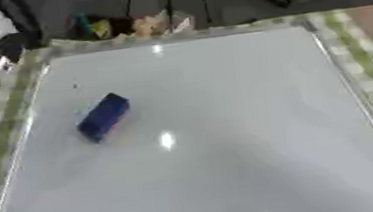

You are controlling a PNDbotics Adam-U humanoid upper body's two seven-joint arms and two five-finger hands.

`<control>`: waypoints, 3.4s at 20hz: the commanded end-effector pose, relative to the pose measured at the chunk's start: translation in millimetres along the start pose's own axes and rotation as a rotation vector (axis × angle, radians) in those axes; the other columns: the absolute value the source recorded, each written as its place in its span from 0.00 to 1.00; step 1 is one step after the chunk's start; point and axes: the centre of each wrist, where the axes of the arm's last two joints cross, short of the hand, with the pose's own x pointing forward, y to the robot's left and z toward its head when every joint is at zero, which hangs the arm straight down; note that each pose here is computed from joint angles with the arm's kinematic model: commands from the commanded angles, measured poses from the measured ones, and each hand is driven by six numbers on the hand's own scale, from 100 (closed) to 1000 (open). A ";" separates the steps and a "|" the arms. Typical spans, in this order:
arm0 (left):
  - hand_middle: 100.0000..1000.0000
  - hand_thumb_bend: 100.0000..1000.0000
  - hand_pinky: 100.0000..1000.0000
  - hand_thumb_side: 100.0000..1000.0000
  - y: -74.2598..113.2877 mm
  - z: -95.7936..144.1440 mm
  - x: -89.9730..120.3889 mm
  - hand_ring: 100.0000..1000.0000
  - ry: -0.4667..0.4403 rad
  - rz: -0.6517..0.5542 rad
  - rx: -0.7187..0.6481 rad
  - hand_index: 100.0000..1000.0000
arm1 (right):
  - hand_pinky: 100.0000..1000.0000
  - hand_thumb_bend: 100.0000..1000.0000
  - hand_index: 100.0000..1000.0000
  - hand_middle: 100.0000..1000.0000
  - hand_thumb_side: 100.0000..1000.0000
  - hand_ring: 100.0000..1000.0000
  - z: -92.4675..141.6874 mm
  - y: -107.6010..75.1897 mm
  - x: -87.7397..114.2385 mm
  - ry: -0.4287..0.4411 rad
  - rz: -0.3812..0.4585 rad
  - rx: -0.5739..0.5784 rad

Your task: Wipe the whiteboard clean with a brush.

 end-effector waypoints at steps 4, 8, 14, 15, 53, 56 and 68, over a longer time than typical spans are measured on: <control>0.86 0.45 0.92 1.00 9.2 -3.8 8.2 0.94 0.020 -0.028 -0.127 1.00 | 0.78 0.00 0.85 0.86 1.00 0.89 -4.1 -8.0 2.1 -0.033 0.015 -0.008; 0.82 0.46 0.83 1.00 6.6 -10.5 12.3 0.87 0.017 -0.041 -0.207 0.98 | 0.78 0.00 0.85 0.86 1.00 0.89 -3.4 -6.8 2.8 -0.032 0.007 -0.003; 0.80 0.41 0.70 1.00 0.4 -19.3 20.9 0.78 0.011 -0.037 -0.258 1.00 | 0.79 0.00 0.84 0.85 1.00 0.89 -2.6 -5.5 3.6 -0.031 0.000 0.002; 0.80 0.41 0.68 1.00 -2.9 -21.7 21.8 0.76 0.016 -0.037 -0.271 1.00 | 0.79 0.00 0.84 0.85 1.00 0.89 -2.5 -5.2 3.8 -0.030 -0.002 0.004; 0.75 0.42 0.61 0.93 -107.6 -81.4 25.9 0.63 0.159 0.049 -0.525 0.97 | 0.79 0.00 0.83 0.84 1.00 0.88 -0.1 0.2 9.3 -0.046 -0.056 0.046; 0.74 0.41 0.61 0.92 -114.0 -85.2 23.8 0.63 0.178 0.046 -0.531 0.95 | 0.79 0.00 0.83 0.84 1.00 0.88 0.1 0.4 9.4 -0.044 -0.061 0.046; 0.71 0.34 0.50 0.92 -132.8 -96.7 17.0 0.60 0.247 0.009 -0.521 0.91 | 0.79 0.00 0.83 0.83 1.00 0.87 1.4 2.4 10.7 -0.045 -0.076 0.057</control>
